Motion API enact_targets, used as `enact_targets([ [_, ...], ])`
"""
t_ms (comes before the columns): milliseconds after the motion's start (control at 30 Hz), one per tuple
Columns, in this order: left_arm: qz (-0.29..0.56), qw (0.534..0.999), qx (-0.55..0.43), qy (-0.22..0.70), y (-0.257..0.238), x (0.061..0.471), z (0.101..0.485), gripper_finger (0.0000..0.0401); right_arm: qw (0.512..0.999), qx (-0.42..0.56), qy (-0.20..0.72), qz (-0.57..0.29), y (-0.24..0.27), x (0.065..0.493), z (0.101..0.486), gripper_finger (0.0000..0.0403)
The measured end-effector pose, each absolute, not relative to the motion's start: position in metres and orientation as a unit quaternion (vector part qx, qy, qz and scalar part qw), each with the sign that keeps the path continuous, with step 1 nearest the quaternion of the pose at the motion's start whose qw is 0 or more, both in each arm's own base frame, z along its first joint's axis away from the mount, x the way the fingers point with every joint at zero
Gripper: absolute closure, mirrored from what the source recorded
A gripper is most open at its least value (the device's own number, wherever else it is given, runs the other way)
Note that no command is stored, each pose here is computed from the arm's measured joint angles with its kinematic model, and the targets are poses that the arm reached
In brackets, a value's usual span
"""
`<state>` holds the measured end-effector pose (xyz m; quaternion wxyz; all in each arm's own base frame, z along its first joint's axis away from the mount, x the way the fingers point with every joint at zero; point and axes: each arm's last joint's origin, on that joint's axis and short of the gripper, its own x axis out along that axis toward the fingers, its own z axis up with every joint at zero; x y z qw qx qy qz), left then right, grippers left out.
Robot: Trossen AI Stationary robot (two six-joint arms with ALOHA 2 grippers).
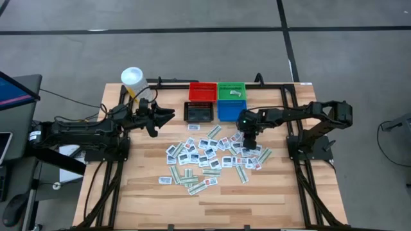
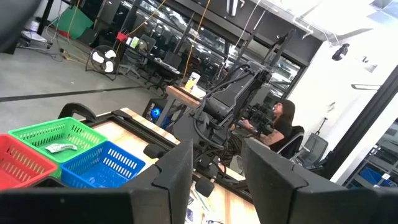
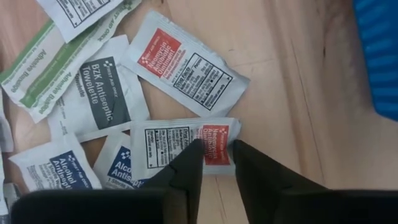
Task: Pick & Place First Aid Supplies
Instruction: Put the ointment pack into the green basket
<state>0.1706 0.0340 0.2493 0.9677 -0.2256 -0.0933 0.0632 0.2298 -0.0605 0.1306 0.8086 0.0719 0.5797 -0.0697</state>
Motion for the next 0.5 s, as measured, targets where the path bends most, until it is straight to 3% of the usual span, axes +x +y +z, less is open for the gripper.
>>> enact_targets([
  [500,0.063,0.968,-0.226,-0.093,0.034,0.1706,0.2493,0.0261,0.802,0.074,0.588,-0.069,-0.0601,0.2283,0.1318,0.0385],
])
